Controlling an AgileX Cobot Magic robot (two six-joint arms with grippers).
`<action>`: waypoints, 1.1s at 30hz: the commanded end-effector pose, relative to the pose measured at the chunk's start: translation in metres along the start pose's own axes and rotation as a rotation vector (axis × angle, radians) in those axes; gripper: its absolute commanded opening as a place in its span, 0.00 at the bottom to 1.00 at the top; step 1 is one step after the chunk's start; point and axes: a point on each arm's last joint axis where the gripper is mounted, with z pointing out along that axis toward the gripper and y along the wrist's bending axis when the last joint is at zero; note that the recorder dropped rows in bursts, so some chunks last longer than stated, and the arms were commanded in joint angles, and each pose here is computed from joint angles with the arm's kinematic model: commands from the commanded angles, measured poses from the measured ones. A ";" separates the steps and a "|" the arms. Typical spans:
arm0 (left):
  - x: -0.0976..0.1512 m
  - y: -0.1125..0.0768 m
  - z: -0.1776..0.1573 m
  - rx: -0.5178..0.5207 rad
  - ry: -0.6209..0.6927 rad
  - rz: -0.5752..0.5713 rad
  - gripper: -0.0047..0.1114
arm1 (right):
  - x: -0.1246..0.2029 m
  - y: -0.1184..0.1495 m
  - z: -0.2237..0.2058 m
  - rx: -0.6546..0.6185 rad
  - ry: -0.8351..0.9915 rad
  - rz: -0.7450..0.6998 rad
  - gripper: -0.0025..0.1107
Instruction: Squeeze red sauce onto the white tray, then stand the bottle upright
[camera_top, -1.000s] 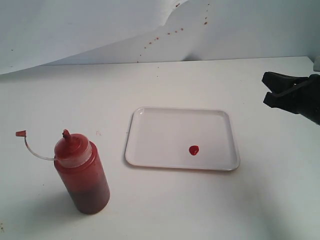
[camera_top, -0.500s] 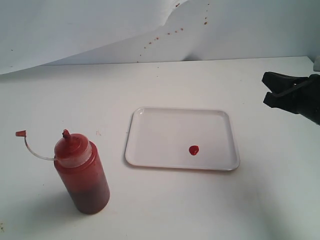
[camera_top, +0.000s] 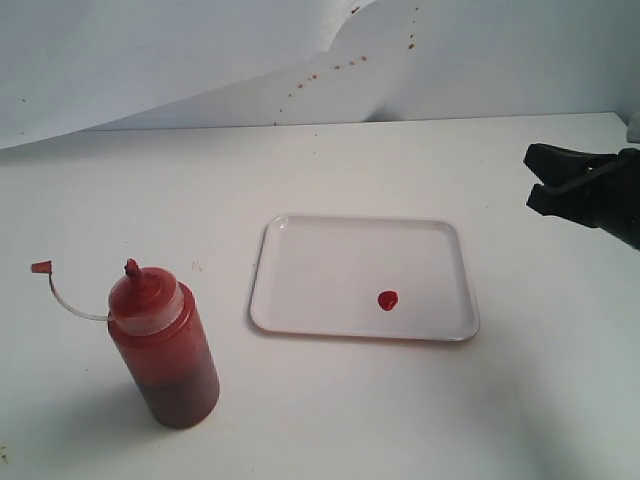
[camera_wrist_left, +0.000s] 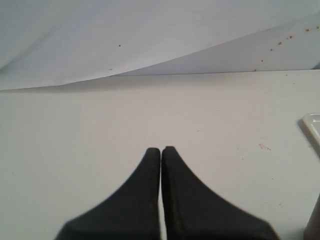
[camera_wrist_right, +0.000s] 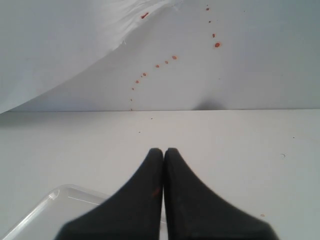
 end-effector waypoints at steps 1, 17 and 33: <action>-0.002 0.000 -0.001 0.000 -0.016 -0.006 0.06 | -0.001 -0.001 -0.002 0.002 -0.011 -0.008 0.02; -0.002 0.000 -0.001 0.000 -0.016 -0.002 0.06 | -0.050 0.016 -0.022 0.008 -0.178 -0.101 0.02; -0.002 0.000 -0.001 0.000 -0.016 -0.001 0.06 | -0.163 0.082 -0.126 0.052 -0.744 -0.253 0.02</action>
